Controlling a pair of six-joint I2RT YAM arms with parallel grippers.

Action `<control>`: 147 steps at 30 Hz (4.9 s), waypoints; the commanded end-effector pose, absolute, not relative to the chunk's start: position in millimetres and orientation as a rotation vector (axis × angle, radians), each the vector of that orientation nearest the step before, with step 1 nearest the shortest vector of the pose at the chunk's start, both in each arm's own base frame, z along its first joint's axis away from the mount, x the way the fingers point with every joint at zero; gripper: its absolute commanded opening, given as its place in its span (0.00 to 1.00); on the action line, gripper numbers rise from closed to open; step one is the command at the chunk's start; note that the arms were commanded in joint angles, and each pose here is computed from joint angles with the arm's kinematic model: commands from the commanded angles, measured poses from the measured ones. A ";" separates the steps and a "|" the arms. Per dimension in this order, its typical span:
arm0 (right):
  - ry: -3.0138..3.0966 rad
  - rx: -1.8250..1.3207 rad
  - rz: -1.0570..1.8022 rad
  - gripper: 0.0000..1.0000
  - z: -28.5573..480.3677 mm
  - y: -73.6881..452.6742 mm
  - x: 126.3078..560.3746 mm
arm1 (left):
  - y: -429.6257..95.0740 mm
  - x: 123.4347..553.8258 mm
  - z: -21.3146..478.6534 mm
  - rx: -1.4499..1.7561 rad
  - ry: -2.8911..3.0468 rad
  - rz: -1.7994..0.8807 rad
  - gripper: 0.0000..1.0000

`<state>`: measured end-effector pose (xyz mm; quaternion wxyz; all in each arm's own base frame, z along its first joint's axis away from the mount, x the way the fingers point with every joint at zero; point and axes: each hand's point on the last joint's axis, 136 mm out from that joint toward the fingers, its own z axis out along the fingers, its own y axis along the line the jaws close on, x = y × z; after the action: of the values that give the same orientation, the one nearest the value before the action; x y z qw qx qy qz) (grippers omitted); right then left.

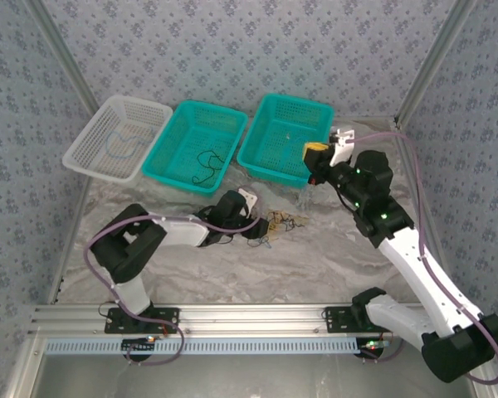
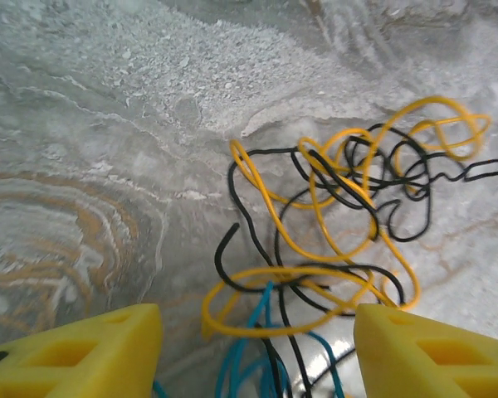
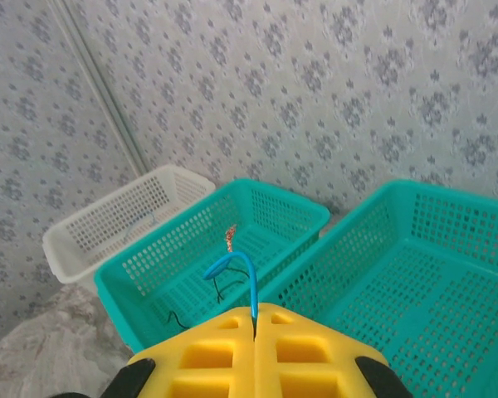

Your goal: Untangle the cables

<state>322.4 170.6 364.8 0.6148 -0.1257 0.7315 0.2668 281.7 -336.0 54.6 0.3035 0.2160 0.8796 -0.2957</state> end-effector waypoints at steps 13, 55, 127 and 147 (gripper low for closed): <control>1.736 -0.271 0.615 0.00 372.4 179.0 364.3 | -257.4 312.3 155.7 0.109 2.177 -0.800 0.99; 1.873 -0.181 0.889 0.68 340.3 224.0 355.3 | -339.7 336.9 296.8 0.699 1.717 -0.840 0.00; 1.940 0.292 0.419 1.00 270.6 92.8 301.0 | 27.5 511.2 264.4 -0.276 1.966 -0.039 0.99; 2.095 0.178 0.468 1.00 226.9 154.6 317.2 | -179.8 381.9 246.4 -0.034 1.928 -0.598 0.99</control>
<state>313.9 146.9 218.2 0.4651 0.0659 0.8646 0.1787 390.3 -172.2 235.0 0.5220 0.0009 0.8248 -0.2174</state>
